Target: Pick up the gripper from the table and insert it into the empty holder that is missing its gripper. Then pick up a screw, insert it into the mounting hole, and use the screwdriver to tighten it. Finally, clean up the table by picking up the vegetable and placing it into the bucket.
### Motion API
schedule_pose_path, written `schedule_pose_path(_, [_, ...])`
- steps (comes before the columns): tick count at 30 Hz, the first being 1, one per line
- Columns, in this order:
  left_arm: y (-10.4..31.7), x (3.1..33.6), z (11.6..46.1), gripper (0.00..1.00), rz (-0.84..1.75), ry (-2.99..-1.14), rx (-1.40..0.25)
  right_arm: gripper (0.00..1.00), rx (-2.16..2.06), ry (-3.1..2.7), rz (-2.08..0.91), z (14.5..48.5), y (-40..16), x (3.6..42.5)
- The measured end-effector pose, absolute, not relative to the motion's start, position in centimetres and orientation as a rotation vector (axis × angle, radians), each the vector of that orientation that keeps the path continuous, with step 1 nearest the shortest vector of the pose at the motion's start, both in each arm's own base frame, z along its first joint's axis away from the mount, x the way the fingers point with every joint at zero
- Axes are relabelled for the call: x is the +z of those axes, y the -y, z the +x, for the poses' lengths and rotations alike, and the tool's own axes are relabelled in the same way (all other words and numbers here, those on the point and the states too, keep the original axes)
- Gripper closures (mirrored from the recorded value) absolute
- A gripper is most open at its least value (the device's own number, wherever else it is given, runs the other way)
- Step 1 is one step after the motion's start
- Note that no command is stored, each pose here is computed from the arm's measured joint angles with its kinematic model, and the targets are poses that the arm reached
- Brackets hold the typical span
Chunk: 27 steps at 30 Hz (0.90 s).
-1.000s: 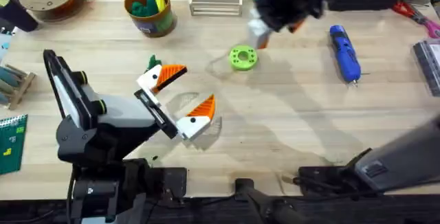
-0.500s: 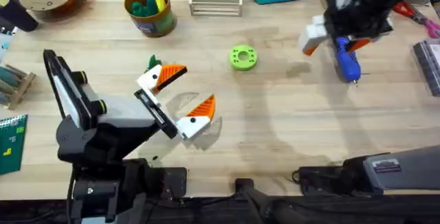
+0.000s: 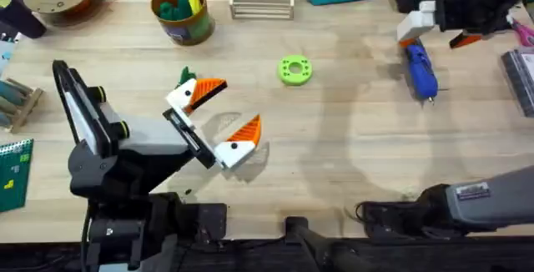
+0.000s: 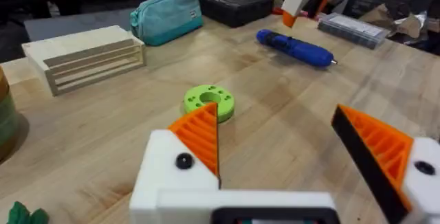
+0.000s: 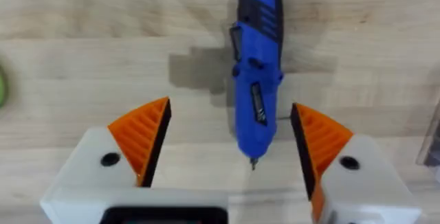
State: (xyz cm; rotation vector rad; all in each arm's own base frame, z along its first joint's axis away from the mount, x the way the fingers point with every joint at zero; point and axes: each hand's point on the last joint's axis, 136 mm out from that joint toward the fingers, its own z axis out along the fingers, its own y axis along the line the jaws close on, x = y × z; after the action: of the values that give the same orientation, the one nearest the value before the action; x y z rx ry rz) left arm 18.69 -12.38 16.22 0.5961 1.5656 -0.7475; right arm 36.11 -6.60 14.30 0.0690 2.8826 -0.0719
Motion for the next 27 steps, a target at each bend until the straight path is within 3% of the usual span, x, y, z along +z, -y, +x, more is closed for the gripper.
schedule_pose_path(10, [12.4,16.2,18.7,0.005,0.596,-1.566,-0.748,0.010,-0.048,-2.990,0.018,37.3,9.6,8.8])
schedule_pose_path(17, [12.4,16.2,18.7,0.005,0.596,-1.566,-0.748,0.011,0.025,-3.003,-0.054,40.3,9.9,7.5])
schedule_pose_path(27, [12.4,16.2,18.7,0.004,0.596,-1.566,-0.748,0.011,0.039,-3.057,-0.089,40.5,10.2,4.3])
